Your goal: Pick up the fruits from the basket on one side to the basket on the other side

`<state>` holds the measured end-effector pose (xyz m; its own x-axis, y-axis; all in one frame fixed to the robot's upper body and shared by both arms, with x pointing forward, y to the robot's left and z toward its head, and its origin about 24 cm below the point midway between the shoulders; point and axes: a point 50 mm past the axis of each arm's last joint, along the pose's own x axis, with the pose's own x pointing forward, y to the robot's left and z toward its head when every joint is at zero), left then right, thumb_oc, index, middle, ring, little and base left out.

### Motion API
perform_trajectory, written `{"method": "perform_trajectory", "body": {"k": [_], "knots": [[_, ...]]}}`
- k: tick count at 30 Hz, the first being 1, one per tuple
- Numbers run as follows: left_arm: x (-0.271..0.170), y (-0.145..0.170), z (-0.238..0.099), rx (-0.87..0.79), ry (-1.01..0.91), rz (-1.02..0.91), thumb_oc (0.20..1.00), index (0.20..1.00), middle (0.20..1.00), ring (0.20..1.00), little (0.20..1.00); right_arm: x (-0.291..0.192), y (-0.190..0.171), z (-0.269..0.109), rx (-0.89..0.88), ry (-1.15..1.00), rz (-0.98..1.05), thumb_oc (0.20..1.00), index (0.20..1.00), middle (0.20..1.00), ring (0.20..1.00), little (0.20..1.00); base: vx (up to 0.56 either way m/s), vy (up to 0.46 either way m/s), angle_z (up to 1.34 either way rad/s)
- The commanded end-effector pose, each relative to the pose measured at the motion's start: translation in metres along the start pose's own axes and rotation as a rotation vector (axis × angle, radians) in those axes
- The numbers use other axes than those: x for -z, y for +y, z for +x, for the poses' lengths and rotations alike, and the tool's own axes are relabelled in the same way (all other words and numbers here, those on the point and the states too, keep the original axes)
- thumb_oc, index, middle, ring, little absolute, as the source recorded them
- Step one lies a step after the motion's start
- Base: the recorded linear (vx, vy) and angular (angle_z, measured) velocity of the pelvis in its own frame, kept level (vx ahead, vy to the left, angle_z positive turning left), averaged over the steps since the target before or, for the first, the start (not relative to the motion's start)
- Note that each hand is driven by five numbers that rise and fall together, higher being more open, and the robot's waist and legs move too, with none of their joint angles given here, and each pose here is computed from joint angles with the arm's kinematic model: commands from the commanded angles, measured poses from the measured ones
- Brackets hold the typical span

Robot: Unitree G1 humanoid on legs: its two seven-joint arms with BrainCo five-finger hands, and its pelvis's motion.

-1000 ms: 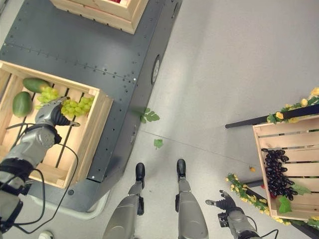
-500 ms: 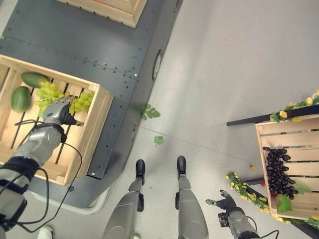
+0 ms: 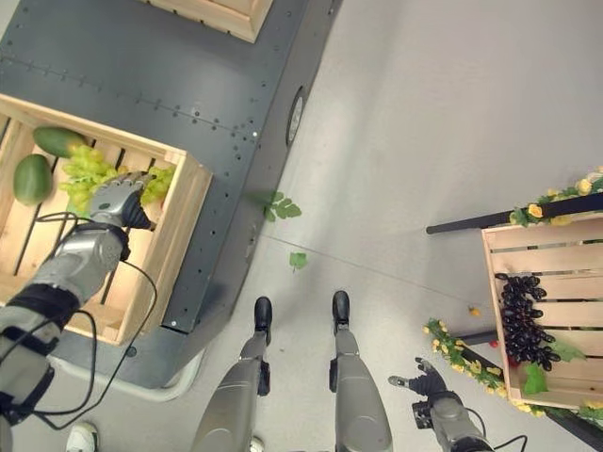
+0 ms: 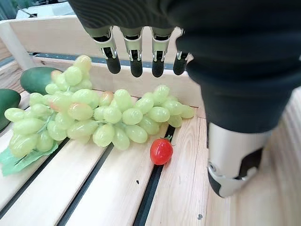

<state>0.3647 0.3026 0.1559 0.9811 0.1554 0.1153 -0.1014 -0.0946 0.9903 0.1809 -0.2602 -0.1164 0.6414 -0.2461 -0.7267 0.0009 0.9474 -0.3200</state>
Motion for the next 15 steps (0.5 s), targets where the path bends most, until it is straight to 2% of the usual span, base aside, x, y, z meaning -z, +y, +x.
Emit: {"method": "perform_trajectory", "body": {"k": [1,8,15], "knots": [[0.016,0.039,0.011,-0.124,0.060,0.045,1.000,1.000,1.000,1.000,1.000,0.018,-0.015,-0.008,0.038,0.022,0.005,1.000,1.000,1.000,1.000,1.000,0.00,0.000,0.00],[0.026,0.060,0.016,-0.191,0.117,-0.037,1.000,1.000,1.000,1.000,1.000,0.022,-0.014,-0.008,0.031,0.036,0.010,1.000,1.000,1.000,1.000,1.000,0.00,0.000,0.00],[0.026,0.080,0.021,-0.244,0.122,-0.035,1.000,1.000,1.000,1.000,1.000,0.023,-0.013,-0.009,0.027,0.035,0.025,1.000,1.000,1.000,1.000,1.000,0.00,0.001,0.00]]}}
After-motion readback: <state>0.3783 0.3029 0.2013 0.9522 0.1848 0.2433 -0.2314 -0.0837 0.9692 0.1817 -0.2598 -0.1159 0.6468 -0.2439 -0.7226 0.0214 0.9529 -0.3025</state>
